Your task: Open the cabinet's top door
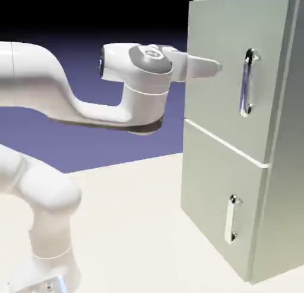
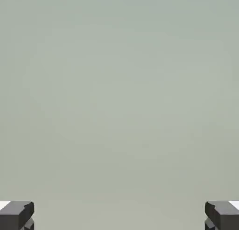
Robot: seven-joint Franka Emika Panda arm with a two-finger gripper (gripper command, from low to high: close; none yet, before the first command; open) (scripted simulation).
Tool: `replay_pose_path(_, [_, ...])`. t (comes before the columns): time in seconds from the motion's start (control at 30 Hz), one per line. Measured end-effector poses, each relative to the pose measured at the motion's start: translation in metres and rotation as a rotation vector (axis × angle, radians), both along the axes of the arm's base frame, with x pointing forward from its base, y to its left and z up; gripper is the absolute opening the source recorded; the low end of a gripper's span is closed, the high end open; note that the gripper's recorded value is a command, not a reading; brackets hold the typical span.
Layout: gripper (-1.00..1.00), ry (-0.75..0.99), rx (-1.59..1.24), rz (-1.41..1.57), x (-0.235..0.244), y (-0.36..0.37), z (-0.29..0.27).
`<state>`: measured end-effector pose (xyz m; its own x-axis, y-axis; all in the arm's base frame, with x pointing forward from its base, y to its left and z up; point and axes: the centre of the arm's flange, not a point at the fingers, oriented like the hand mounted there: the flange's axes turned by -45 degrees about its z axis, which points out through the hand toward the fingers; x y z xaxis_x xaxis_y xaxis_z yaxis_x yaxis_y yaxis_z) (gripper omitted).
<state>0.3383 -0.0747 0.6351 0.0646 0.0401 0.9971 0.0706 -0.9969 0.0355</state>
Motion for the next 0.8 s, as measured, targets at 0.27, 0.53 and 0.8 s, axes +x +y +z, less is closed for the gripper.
replay_pose_path(0.27, [0.0,-0.048,0.019,-0.005,-0.004,-0.047,-0.013])
replay_pose_path(0.53, [0.0,-0.065,0.039,-0.021,-0.002,-0.1,-0.038])
replay_pose_path(0.8, [-1.0,-0.065,0.039,-0.021,0.048,-0.097,-0.038])
